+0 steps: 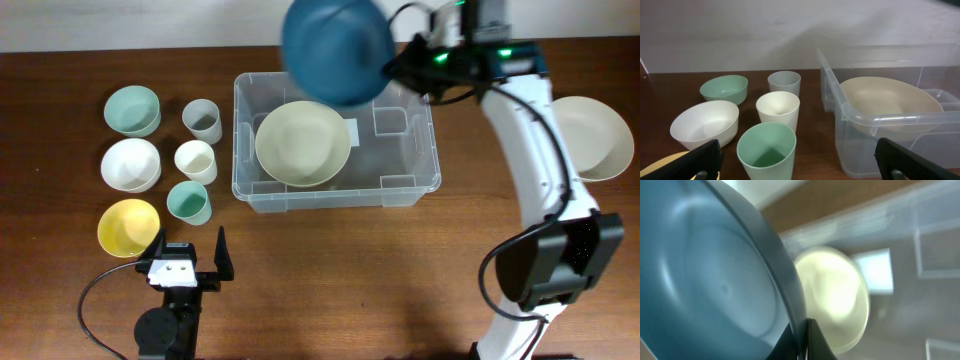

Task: Pack container
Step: 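Lift the teal plate with the right gripper toward the bin, then lower the teal plate onto the cream plate and open the right gripper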

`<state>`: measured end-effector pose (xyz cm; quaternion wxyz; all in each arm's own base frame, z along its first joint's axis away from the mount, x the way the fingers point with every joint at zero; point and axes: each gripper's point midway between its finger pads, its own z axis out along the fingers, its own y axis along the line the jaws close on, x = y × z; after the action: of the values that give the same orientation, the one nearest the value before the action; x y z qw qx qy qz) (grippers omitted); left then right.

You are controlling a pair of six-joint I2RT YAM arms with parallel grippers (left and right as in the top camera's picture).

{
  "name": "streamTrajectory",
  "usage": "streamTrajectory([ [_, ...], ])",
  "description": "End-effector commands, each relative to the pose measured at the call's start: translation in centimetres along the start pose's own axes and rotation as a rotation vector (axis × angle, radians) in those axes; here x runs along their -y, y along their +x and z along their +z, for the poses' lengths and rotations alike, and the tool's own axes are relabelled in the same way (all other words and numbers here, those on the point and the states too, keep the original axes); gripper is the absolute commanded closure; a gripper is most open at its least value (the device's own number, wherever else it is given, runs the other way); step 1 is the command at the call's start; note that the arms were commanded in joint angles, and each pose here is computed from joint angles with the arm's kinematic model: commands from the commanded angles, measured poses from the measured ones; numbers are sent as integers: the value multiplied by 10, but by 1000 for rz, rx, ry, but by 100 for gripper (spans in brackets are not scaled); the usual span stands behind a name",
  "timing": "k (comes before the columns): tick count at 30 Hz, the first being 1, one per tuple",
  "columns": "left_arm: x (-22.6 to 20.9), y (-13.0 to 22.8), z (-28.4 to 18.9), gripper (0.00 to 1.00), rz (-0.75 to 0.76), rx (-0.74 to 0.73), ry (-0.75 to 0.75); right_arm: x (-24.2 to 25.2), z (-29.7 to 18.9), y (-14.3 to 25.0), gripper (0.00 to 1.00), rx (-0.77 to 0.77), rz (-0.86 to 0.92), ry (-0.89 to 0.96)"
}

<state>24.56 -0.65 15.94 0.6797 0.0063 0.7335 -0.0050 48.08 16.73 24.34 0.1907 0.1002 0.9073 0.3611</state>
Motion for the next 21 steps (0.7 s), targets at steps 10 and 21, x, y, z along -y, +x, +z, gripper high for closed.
streamTrajectory([
  [10,-3,2,0,0,-10,0,-15,5,57,49,96,-60,-190,265],
  [21,-3,2,0,0,-10,0,-15,48,104,54,96,-130,-150,333],
])
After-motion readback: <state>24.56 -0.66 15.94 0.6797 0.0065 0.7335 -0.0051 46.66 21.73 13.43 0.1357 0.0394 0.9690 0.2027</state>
